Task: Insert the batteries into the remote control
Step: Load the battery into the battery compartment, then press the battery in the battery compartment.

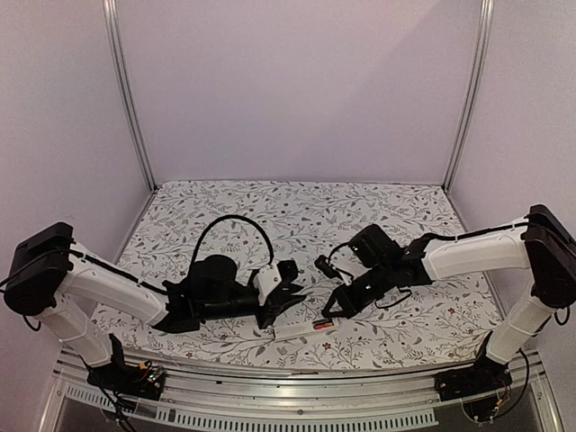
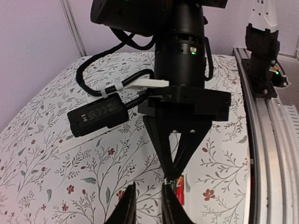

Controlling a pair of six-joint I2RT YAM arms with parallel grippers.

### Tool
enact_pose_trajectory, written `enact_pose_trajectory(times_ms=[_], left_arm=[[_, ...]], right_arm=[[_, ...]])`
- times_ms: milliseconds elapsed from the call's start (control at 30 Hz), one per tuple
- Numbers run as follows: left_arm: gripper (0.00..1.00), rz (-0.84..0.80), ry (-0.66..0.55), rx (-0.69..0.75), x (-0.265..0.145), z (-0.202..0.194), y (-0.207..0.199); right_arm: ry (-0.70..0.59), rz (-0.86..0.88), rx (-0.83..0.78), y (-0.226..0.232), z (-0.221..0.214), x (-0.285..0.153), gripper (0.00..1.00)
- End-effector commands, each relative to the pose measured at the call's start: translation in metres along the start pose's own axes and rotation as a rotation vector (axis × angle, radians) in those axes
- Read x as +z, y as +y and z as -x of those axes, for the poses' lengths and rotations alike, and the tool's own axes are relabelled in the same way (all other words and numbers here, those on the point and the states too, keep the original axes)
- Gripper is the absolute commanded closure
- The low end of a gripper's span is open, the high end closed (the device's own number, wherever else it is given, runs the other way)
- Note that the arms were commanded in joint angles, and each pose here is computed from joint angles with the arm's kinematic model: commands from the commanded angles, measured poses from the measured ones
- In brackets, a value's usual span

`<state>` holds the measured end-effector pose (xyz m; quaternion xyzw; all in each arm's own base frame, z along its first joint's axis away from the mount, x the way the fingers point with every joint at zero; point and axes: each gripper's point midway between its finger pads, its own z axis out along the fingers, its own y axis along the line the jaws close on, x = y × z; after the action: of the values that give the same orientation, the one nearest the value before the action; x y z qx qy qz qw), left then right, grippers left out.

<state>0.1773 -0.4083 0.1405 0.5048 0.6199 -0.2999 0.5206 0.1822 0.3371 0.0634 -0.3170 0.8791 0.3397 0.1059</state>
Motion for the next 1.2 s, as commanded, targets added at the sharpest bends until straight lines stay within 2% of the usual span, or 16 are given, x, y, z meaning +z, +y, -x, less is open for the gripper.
enact_pose_trajectory(times_ms=[0, 200, 400, 533, 867, 1167], left_arm=[[0.79, 0.173, -0.022, -0.064, -0.027, 0.000, 0.035], [0.78, 0.253, -0.023, -0.089, -0.051, -0.007, 0.050], [0.77, 0.271, -0.025, -0.093, -0.056, -0.008, 0.053], [0.77, 0.277, -0.026, -0.087, -0.057, -0.008, 0.055], [0.77, 0.291, -0.030, -0.092, -0.061, -0.010, 0.058], [0.77, 0.305, -0.026, -0.095, -0.067, -0.014, 0.060]], right_arm=[[0.015, 0.071, -0.058, 0.018, 0.012, 0.013, 1.00], [0.057, 0.078, -0.058, 0.014, 0.007, 0.025, 1.00], [0.148, 0.034, -0.004, -0.010, -0.020, 0.047, 1.00], [0.154, -0.025, -0.004, -0.021, -0.023, 0.046, 1.00], [0.073, 0.047, -0.111, 0.021, 0.020, 0.018, 1.00], [0.123, 0.059, -0.087, 0.016, -0.005, 0.030, 1.00]])
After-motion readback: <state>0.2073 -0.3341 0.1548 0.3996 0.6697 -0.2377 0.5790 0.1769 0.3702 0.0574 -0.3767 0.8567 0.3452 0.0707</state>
